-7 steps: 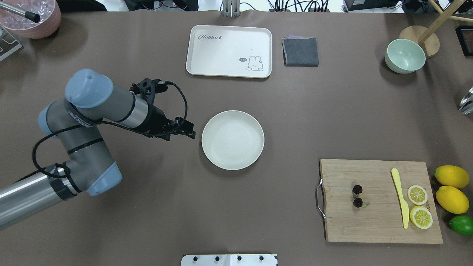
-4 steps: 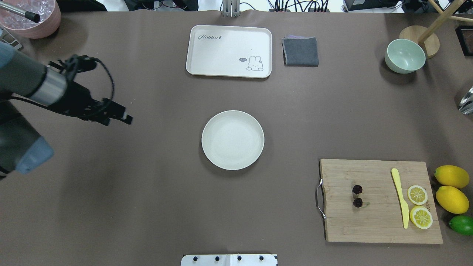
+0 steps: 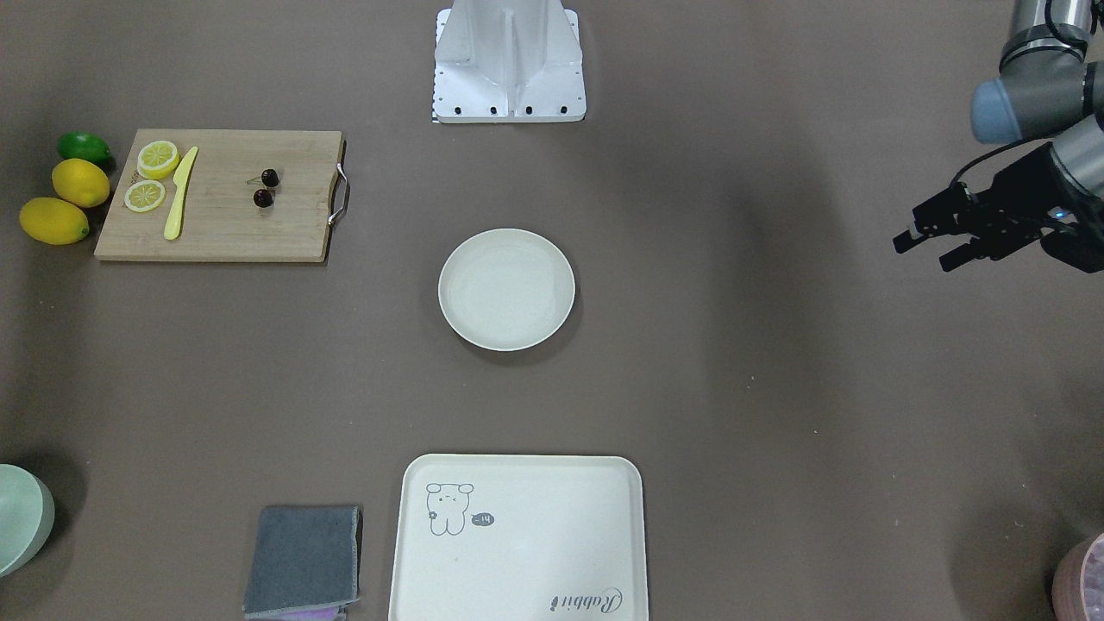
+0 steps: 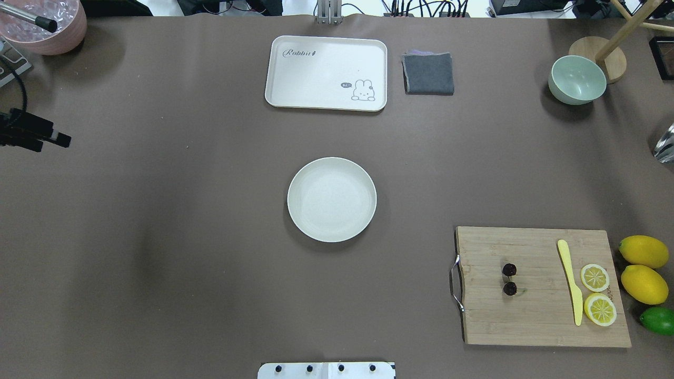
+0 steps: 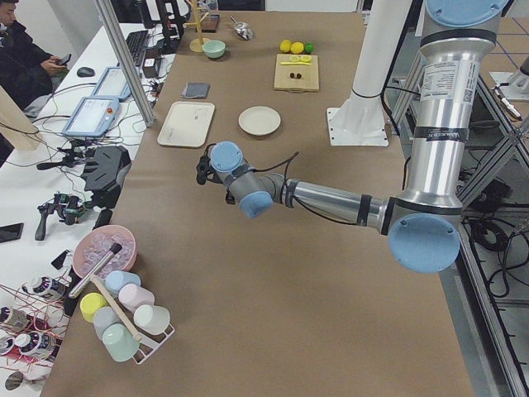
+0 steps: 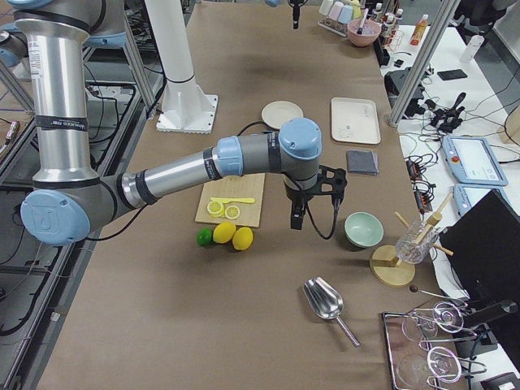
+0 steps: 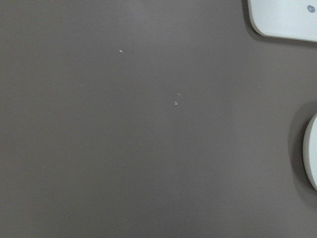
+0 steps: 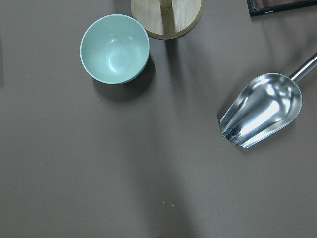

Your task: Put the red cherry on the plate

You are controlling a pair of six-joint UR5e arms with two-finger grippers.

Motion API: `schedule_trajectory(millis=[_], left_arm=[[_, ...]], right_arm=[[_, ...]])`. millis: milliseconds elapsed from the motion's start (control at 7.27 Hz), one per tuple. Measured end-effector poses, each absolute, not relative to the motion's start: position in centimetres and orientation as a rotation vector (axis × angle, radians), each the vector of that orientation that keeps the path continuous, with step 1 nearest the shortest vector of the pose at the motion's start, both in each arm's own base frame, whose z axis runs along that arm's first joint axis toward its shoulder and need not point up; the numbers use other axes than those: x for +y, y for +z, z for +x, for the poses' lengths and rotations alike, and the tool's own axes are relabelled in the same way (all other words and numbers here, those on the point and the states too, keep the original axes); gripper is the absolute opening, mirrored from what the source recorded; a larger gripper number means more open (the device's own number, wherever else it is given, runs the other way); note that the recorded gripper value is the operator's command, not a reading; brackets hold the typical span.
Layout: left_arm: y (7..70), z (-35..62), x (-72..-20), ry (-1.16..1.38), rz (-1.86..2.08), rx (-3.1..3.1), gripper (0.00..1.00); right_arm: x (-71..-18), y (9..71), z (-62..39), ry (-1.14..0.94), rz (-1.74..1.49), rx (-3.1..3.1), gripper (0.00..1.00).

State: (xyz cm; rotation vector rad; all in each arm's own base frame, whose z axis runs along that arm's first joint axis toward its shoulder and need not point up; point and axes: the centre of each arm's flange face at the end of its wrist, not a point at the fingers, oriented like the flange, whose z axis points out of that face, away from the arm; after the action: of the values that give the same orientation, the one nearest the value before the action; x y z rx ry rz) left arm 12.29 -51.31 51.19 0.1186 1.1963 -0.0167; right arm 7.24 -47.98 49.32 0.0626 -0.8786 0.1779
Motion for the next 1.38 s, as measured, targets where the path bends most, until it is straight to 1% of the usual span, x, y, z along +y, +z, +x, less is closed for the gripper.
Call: schedule_trajectory(millis=[138, 413, 688, 1101, 1376], left_arm=[[54.6, 8.5, -52.4, -0.114, 0.109, 1.168, 0.98], [60.5, 2.3, -53.0, -0.253, 0.106, 1.116, 0.98], [65.9, -2.3, -51.0, -0.227, 0.131, 1.053, 0.98], [70.2, -5.8, -47.3, -0.190, 0.133, 1.007, 0.98], [70.6, -6.3, -46.2, -0.186, 0.137, 1.002, 0.98]], right_arm=[[-48.0, 48.2, 6.5, 0.153, 0.077, -0.882, 1.00], [-47.8, 46.4, 5.1, 0.107, 0.101, -0.887, 1.00], [-47.0, 44.2, 3.9, 0.053, 0.138, -0.887, 1.00], [-46.0, 40.7, -0.1, -0.060, 0.174, -0.892, 1.00], [-43.0, 38.4, -1.7, -0.090, 0.167, -0.897, 1.00]])
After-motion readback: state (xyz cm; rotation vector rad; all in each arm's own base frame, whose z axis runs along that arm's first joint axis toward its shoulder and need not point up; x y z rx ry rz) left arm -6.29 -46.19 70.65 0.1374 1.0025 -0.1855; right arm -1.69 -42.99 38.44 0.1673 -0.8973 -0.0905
